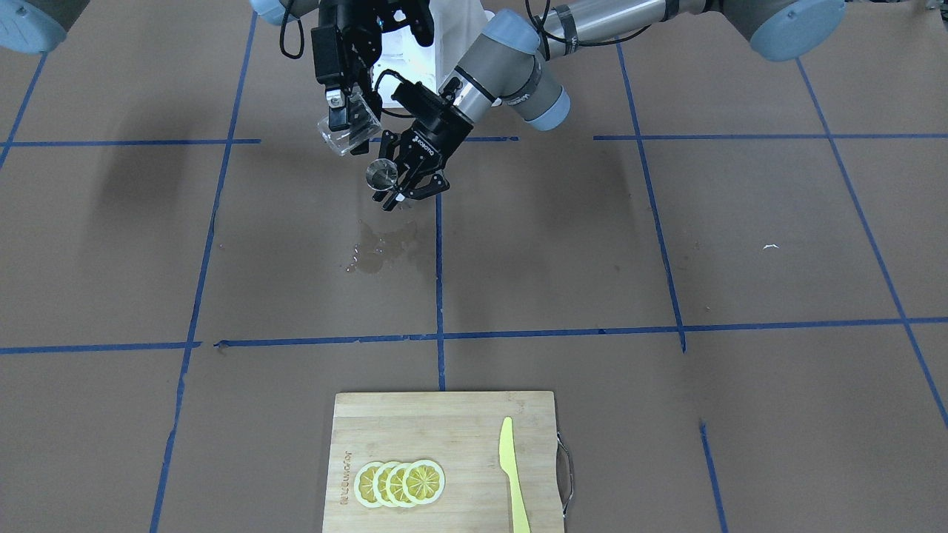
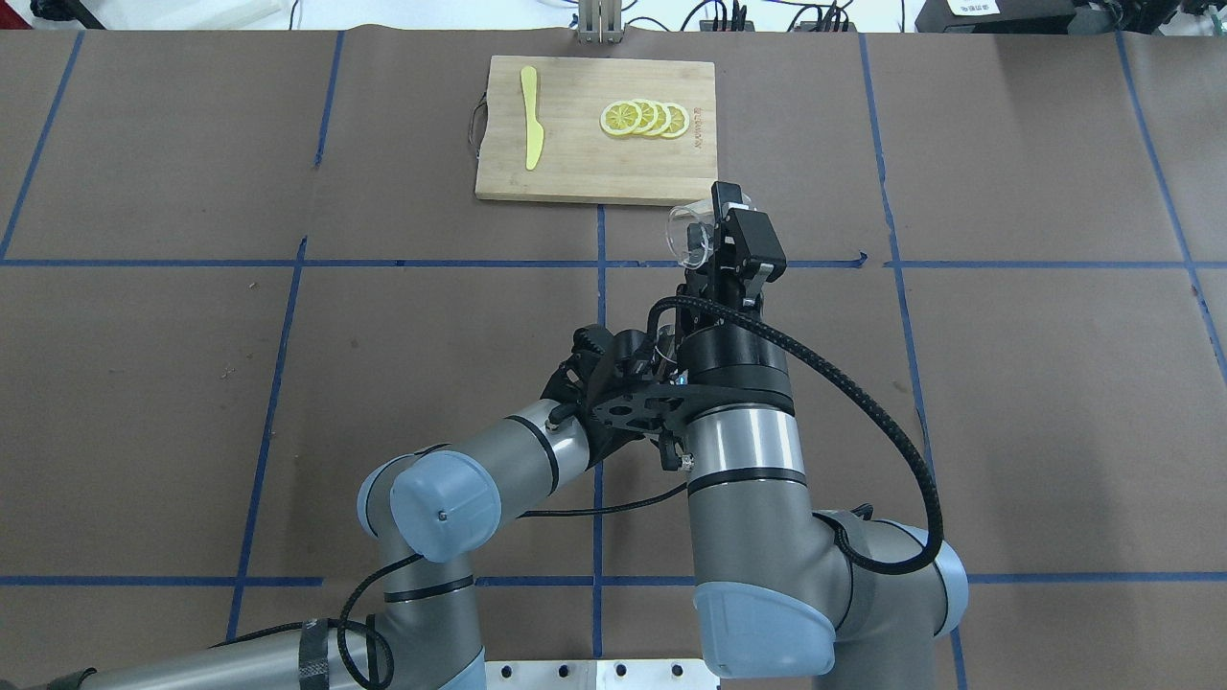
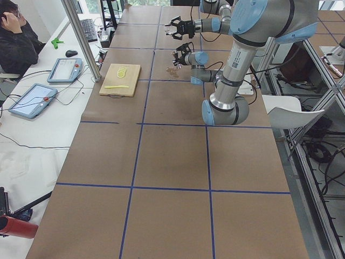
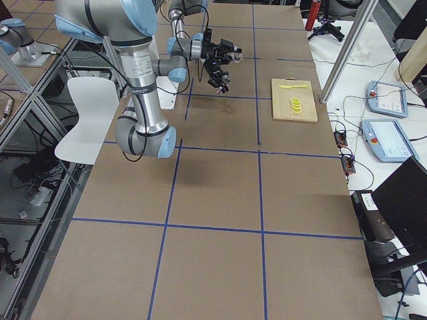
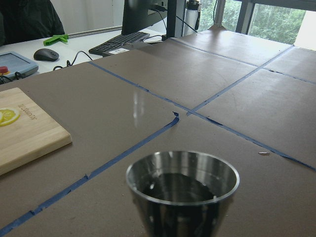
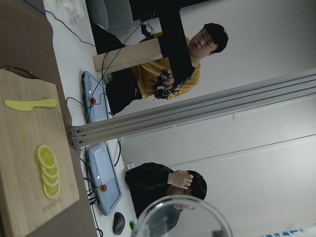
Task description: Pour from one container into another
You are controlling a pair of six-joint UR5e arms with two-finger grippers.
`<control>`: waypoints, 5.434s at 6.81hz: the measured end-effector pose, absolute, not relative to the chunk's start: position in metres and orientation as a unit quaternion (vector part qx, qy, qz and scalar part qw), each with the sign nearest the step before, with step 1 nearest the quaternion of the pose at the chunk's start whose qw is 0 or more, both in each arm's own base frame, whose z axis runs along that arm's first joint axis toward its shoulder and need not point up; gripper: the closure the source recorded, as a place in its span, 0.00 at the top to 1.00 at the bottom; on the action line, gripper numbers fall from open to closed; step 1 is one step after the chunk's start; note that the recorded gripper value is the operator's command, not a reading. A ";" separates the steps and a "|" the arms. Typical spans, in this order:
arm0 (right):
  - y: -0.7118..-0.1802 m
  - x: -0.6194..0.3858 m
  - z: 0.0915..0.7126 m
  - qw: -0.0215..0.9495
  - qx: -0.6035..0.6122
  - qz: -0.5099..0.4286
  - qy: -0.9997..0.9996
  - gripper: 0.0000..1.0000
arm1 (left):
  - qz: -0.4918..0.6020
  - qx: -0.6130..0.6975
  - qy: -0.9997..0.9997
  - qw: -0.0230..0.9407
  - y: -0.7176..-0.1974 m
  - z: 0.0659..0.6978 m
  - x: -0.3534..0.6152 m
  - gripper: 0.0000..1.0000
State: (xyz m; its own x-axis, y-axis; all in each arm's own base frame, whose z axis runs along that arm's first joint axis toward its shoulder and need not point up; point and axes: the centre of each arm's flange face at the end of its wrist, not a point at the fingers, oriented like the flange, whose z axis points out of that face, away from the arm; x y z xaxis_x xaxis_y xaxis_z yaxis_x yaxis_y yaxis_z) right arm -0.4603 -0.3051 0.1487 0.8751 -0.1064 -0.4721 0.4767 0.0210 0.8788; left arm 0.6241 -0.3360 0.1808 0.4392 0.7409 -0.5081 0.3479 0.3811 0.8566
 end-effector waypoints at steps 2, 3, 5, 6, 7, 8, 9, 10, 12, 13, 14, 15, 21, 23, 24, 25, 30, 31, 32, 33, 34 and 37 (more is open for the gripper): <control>-0.306 -0.459 0.148 0.715 0.677 -0.151 0.084 0.00 | 0.147 0.537 0.508 0.657 -0.337 0.181 0.622 0.00; -0.307 -0.457 0.148 0.722 0.680 -0.116 0.052 0.00 | 0.145 0.538 0.509 0.657 -0.339 0.181 0.620 0.00; -0.310 -0.456 0.150 0.731 0.681 -0.046 -0.017 0.00 | 0.133 0.543 0.506 0.656 -0.344 0.182 0.611 0.00; -0.312 -0.455 0.155 0.734 0.677 -0.017 -0.050 0.00 | 0.120 0.550 0.497 0.660 -0.346 0.190 0.602 0.00; -0.314 -0.453 0.160 0.737 0.669 0.012 -0.089 0.00 | 0.105 0.559 0.485 0.664 -0.349 0.198 0.591 0.00; -0.317 -0.448 0.163 0.741 0.656 0.036 -0.135 0.00 | 0.083 0.571 0.471 0.668 -0.355 0.200 0.579 0.00; -0.322 -0.441 0.166 0.746 0.639 0.050 -0.179 0.00 | 0.057 0.578 0.461 0.671 -0.362 0.201 0.570 0.00; -0.328 -0.437 0.174 0.754 0.617 0.059 -0.219 0.00 | 0.028 0.575 0.460 0.676 -0.371 0.206 0.561 0.00; -0.347 -0.428 0.205 0.776 0.558 0.076 -0.282 0.00 | -0.017 0.560 0.445 0.699 -0.385 0.234 0.546 0.00; -0.356 -0.422 0.225 0.789 0.533 0.079 -0.294 0.00 | -0.031 0.554 0.422 0.717 -0.391 0.244 0.538 0.00; -0.363 -0.416 0.244 0.801 0.505 0.092 -0.307 0.00 | -0.051 0.540 0.406 0.736 -0.395 0.246 0.527 0.00; -0.366 -0.412 0.260 0.809 0.475 0.117 -0.325 0.00 | -0.085 0.515 0.401 0.753 -0.401 0.244 0.515 0.00; -0.371 -0.397 0.306 0.814 0.435 0.197 -0.331 0.00 | -0.314 0.369 0.278 0.829 -0.421 0.326 0.438 0.00; -0.374 -0.399 0.325 0.804 0.434 0.242 -0.326 0.00 | -0.382 0.352 0.237 0.821 -0.421 0.345 0.429 0.00; -0.374 -0.399 0.335 0.800 0.435 0.259 -0.322 0.00 | -0.412 0.357 0.219 0.809 -0.421 0.360 0.423 0.00; -0.373 -0.396 0.344 0.800 0.435 0.265 -0.317 0.00 | -0.436 0.365 0.199 0.799 -0.420 0.380 0.414 0.00; -0.336 -0.404 0.411 0.789 0.452 0.297 -0.291 0.00 | -0.478 0.386 0.128 0.779 -0.412 0.445 0.398 0.00; -0.327 -0.405 0.424 0.789 0.460 0.293 -0.283 0.00 | -0.478 0.388 0.114 0.780 -0.407 0.454 0.401 0.00; -0.321 -0.402 0.434 0.790 0.465 0.289 -0.276 0.00 | -0.475 0.388 0.103 0.783 -0.399 0.465 0.410 0.00; -0.318 -0.399 0.442 0.793 0.467 0.284 -0.270 0.00 | -0.471 0.389 0.093 0.786 -0.388 0.479 0.423 0.00; -0.315 -0.397 0.448 0.795 0.468 0.280 -0.265 0.00 | -0.468 0.389 0.088 0.788 -0.376 0.491 0.438 0.00; -0.313 -0.394 0.451 0.797 0.468 0.278 -0.263 0.00 | -0.462 0.390 0.082 0.793 -0.364 0.492 0.468 0.34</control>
